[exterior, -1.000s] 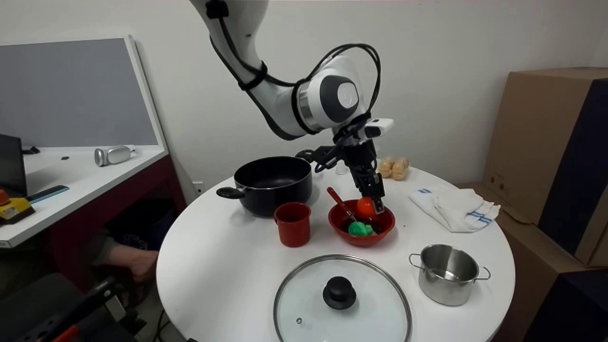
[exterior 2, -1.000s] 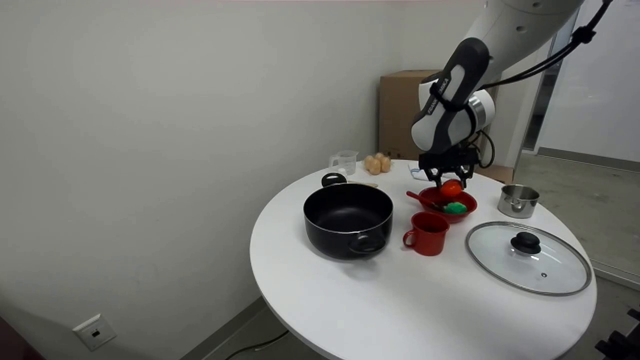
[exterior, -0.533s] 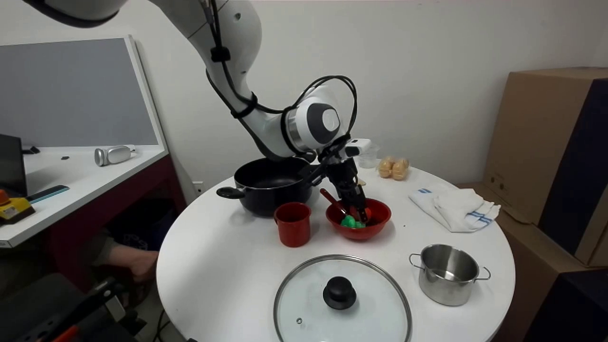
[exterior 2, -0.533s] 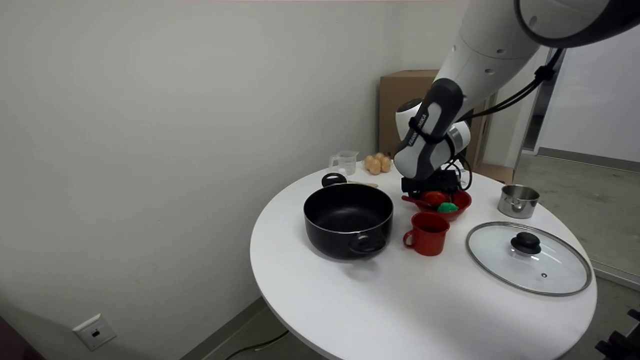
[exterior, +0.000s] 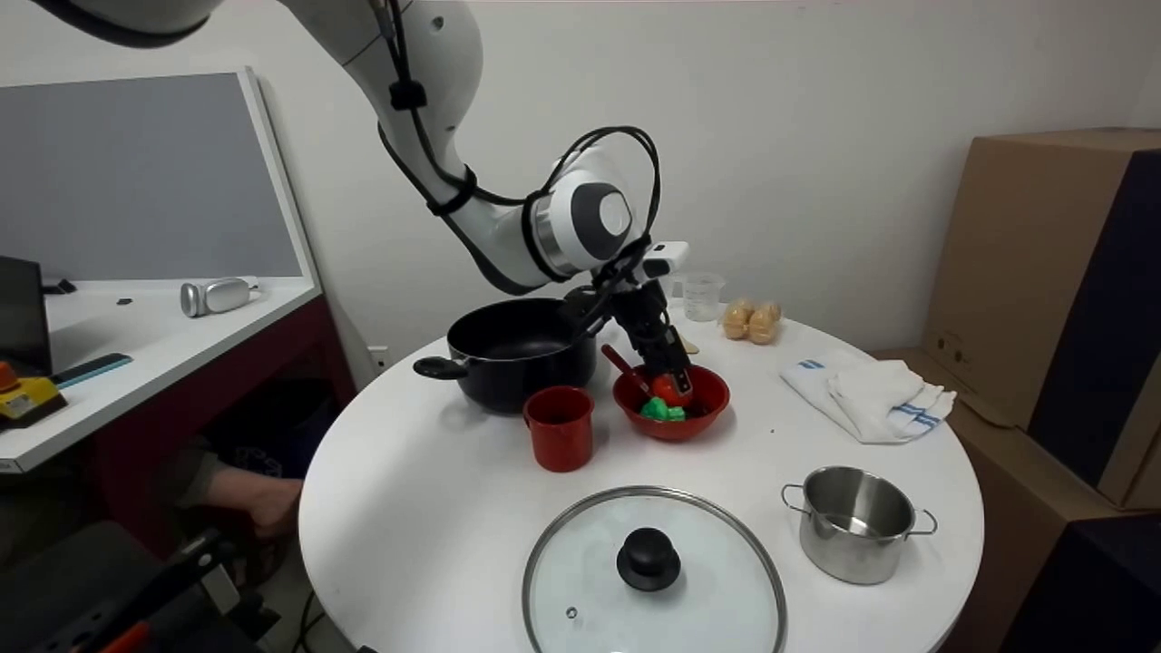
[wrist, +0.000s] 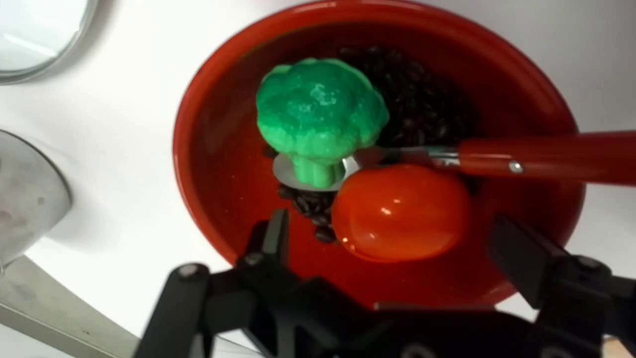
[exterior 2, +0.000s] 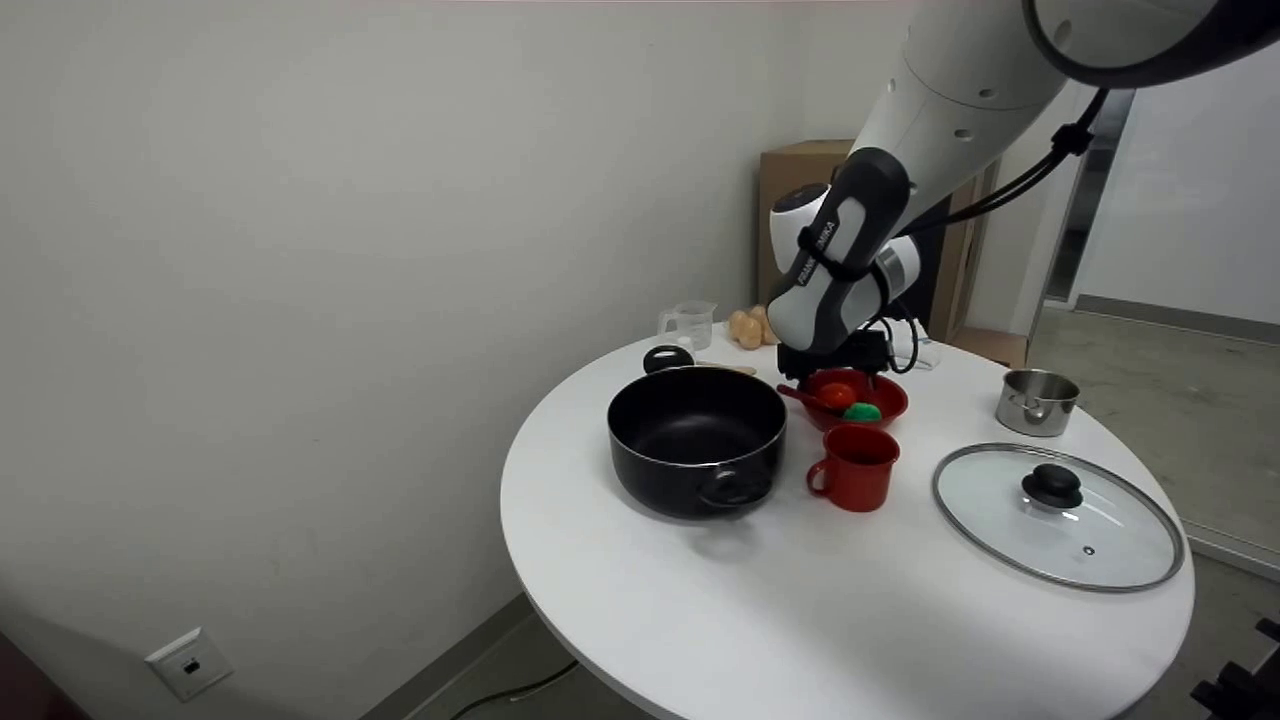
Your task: Remove the lid from the black pot and set it on the table then pick up the orange and green objects from the pot and place them on the red plate
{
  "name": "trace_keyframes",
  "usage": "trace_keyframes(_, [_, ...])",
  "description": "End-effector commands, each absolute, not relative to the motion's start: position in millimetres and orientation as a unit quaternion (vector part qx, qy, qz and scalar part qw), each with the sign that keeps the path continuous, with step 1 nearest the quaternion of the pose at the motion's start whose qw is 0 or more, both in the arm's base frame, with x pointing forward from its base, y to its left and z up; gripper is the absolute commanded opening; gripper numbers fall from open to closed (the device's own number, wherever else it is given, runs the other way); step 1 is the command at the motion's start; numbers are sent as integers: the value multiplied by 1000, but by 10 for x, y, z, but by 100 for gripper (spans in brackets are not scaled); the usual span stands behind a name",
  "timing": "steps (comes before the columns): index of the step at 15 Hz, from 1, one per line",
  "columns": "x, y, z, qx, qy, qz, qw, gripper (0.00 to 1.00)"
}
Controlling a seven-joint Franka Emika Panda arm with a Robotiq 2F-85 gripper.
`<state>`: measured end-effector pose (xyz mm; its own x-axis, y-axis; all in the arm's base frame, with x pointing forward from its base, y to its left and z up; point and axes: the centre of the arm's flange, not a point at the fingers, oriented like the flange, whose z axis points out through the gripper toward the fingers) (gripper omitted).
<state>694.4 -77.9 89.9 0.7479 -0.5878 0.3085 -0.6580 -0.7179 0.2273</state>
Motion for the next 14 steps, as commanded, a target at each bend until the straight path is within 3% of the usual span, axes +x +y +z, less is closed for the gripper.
trace_keyframes(1, [6834,-657,1307,928,-331,119,127,100])
trace_keyframes(8, [6684,-423,2294,940,-313,129,41,100])
trace_keyframes(14, [6475,-10,2713,977,-188,93,39,100])
